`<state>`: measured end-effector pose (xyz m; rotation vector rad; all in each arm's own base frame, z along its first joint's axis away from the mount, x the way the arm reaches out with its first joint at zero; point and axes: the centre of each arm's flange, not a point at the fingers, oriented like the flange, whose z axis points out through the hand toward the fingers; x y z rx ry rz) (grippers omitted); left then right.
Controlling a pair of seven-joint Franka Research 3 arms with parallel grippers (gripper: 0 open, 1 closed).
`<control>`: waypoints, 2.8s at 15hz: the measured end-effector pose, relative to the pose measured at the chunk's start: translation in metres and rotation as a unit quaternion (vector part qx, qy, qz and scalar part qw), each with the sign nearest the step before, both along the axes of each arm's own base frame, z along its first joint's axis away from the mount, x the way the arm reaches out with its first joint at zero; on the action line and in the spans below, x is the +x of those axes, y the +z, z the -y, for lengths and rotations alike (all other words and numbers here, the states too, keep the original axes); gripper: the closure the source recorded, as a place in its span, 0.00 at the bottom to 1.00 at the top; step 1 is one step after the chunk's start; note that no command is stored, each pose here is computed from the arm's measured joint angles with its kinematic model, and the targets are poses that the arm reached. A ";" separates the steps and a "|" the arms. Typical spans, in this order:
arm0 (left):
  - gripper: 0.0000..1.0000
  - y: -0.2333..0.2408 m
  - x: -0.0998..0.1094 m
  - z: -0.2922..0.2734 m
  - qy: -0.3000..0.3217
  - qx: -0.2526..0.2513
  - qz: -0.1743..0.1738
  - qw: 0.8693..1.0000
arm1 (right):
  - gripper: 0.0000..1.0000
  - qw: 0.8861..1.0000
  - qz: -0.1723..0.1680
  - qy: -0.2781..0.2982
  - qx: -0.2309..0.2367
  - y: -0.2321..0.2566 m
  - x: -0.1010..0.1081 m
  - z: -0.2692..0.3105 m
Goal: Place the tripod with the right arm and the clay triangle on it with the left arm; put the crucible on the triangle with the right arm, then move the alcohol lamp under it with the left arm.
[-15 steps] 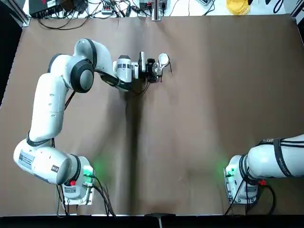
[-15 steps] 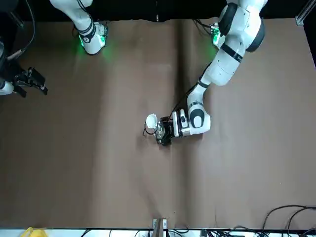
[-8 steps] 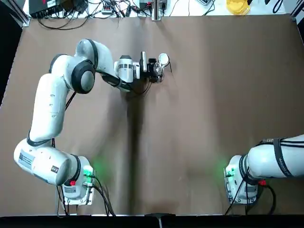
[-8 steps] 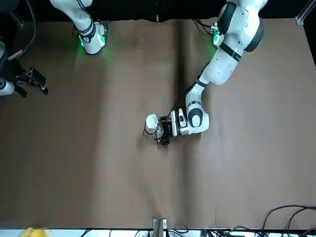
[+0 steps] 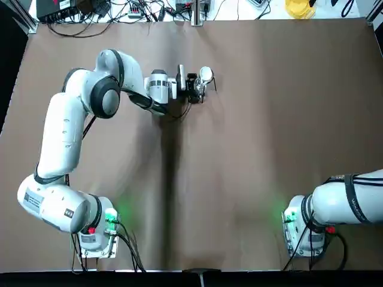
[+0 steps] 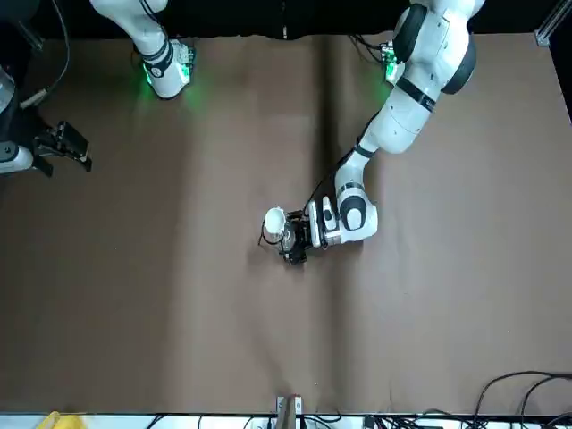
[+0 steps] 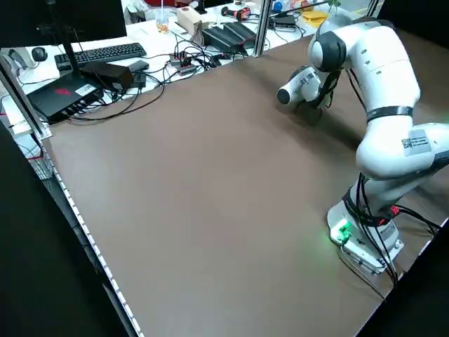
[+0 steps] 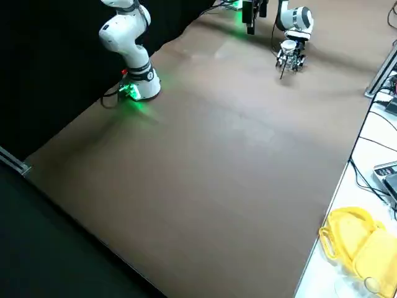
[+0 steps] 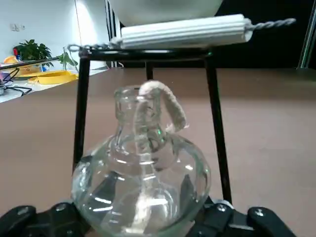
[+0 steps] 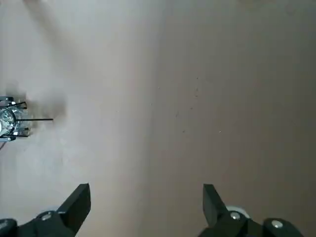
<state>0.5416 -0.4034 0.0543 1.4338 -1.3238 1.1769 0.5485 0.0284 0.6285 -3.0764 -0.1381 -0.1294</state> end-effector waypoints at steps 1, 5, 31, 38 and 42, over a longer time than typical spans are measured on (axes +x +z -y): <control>0.28 -0.001 0.000 0.000 0.001 0.001 0.000 1.000 | 0.00 1.000 0.000 0.000 0.000 0.000 0.000 0.000; 0.29 -0.006 0.002 -0.005 0.004 0.006 0.000 1.000 | 0.00 1.000 -0.006 -0.002 0.000 -0.002 -0.001 0.002; 0.19 -0.006 0.013 -0.016 0.013 0.011 0.006 1.000 | 0.00 1.000 -0.006 0.000 0.000 -0.002 -0.001 0.000; 0.26 -0.005 0.022 -0.026 0.022 0.011 0.008 1.000 | 0.00 1.000 -0.007 0.002 0.000 -0.002 -0.001 -0.002; 0.26 -0.005 0.028 -0.036 0.030 0.012 0.009 0.999 | 0.00 1.000 -0.009 0.005 0.000 -0.004 -0.002 -0.006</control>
